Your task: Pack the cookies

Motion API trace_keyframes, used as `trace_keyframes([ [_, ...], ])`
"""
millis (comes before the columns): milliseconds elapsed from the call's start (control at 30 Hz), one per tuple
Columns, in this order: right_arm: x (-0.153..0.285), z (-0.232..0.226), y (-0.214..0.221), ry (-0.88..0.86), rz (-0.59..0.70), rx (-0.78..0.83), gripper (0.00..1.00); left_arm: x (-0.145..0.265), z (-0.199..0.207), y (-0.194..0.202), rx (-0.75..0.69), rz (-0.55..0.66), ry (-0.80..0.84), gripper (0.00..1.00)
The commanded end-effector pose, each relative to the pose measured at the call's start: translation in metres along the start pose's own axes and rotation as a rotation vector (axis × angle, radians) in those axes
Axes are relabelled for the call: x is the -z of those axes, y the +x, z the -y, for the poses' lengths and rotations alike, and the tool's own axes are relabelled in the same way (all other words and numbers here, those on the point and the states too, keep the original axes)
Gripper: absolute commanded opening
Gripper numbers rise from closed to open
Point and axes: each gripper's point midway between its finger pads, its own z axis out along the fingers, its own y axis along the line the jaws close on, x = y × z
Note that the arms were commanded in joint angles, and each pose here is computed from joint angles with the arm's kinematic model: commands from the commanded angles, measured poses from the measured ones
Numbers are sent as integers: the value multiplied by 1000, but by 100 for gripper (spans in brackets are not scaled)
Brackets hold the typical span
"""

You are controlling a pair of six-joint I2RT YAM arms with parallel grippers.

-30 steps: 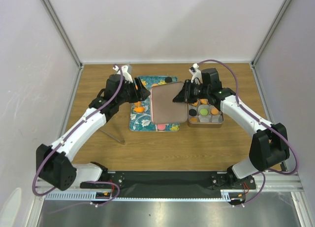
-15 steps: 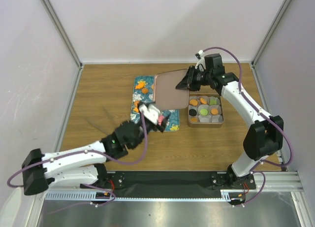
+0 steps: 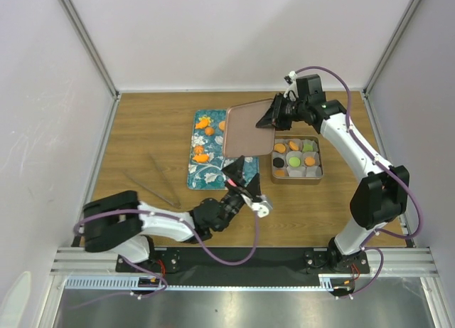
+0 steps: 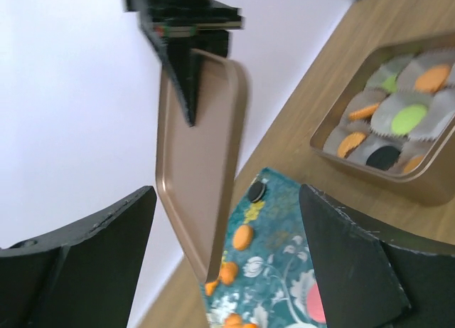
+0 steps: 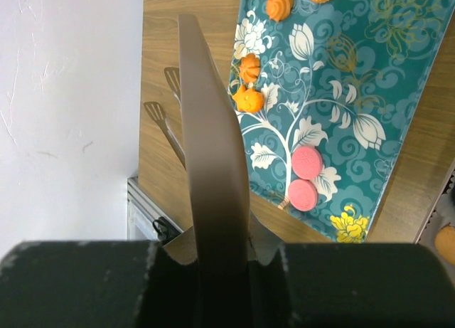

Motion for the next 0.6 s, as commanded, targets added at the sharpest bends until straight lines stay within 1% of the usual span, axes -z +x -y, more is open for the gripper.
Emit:
trace_keyframes([
  [0,16,-21,-9,-38,45,13,0,-16,-45,-31,-80,94,-222,88],
  [67,19,-21,-9,-36,50,11,0,-26,-32,-28,-154,88,-199,88],
  [100,19,-20,-6,-32,46,10,0,-30,-31,-27,-164,81,-201,88],
  [200,19,-17,-2,-24,38,12,0,-38,-46,-20,-146,57,-269,87],
  [433,20,-13,6,-27,29,5,0,-52,-60,-15,-152,45,-301,84],
  [533,20,-13,8,-32,28,0,0,-60,-61,-12,-124,37,-285,80],
  [567,19,-12,9,-31,27,-5,0,-62,-58,-11,-124,30,-271,77],
])
